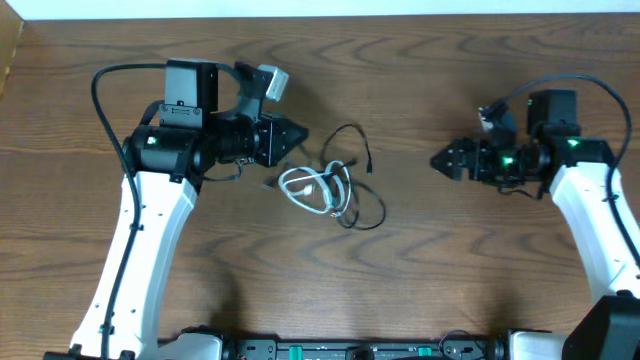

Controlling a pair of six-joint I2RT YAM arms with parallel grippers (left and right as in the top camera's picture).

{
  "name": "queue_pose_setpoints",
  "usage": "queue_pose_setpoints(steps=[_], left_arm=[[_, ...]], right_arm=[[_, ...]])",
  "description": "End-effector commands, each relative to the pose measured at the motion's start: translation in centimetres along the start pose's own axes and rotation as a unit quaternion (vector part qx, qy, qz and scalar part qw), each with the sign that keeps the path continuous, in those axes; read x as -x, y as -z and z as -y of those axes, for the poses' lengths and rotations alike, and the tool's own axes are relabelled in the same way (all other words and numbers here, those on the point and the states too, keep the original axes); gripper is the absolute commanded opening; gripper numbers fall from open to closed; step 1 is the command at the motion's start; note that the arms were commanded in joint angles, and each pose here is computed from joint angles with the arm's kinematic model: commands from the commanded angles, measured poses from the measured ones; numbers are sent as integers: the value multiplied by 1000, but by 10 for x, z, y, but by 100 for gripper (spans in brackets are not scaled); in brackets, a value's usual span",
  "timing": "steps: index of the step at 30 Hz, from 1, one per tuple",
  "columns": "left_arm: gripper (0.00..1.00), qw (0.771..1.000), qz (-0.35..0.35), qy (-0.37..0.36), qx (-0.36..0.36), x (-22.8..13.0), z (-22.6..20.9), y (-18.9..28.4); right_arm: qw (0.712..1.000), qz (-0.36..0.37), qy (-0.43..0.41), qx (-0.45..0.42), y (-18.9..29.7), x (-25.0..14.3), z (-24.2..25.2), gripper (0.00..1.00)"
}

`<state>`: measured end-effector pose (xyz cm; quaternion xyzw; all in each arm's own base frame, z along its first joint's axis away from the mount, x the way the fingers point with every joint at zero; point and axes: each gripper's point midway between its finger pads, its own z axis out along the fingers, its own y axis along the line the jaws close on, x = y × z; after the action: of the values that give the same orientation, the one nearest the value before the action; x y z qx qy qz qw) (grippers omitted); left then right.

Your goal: Untangle cables

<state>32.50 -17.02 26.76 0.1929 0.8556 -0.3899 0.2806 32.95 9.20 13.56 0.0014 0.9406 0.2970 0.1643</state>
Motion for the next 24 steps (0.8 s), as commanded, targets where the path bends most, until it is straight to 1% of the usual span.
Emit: queue_pose_setpoints(steps=[1, 4, 6, 9, 16, 22, 24], left_arm=[[7, 984, 29, -50, -167, 15, 63, 16], [7, 976, 38, -67, -206, 19, 76, 21], [8, 974, 35, -68, -212, 18, 78, 19], [7, 973, 26, -69, -217, 15, 82, 13], [7, 982, 8, -76, -175, 10, 77, -7], [7, 989, -1, -90, -114, 7, 67, -23], [7, 990, -2, -92, -105, 6, 66, -25]], right_arm=[[998, 11, 54, 33, -3, 6, -31, 99], [995, 25, 83, 42, -8, 13, -44, 99], [993, 40, 103, 34, -11, 20, -49, 99], [993, 46, 109, 4, -13, 22, -42, 99], [993, 45, 107, -7, -13, 22, -38, 99], [991, 55, 105, -55, -12, 27, -23, 99], [991, 55, 105, -57, -12, 27, -22, 99]])
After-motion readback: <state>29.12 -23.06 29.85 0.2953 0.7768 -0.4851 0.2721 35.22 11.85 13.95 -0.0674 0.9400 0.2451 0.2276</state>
